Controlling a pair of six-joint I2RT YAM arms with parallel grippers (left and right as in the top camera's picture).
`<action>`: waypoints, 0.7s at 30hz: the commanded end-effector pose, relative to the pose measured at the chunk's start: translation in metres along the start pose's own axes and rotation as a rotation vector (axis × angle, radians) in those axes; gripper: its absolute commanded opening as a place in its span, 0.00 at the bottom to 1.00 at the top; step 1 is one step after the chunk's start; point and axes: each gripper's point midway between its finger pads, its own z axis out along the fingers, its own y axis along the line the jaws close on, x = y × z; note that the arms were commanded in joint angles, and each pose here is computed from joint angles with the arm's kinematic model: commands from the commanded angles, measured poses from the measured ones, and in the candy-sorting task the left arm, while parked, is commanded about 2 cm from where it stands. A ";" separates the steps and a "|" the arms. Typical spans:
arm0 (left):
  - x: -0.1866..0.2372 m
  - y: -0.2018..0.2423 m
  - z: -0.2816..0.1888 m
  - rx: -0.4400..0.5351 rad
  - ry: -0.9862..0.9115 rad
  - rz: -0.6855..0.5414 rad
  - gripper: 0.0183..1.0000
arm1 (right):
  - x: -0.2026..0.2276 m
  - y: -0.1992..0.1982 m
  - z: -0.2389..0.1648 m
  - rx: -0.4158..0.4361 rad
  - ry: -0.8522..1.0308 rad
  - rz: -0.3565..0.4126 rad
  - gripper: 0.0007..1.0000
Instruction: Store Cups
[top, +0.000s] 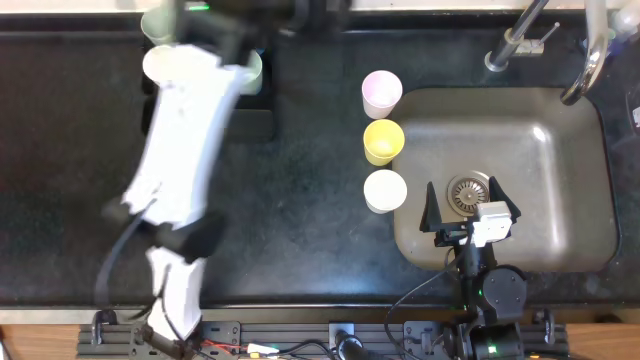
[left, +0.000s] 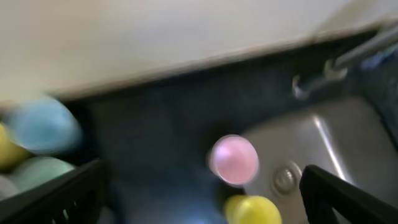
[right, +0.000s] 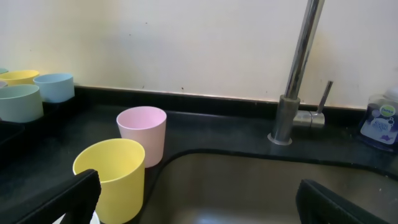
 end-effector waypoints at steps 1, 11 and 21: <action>0.048 -0.013 0.065 -0.089 0.151 -0.293 1.00 | 0.003 0.000 0.000 -0.002 0.000 0.000 1.00; 0.110 -0.020 0.133 -0.101 0.362 -0.463 1.00 | 0.003 0.000 0.000 -0.002 0.000 0.000 1.00; 0.140 -0.012 0.156 -0.115 0.468 -0.501 1.00 | 0.003 0.000 0.000 -0.002 0.000 0.000 1.00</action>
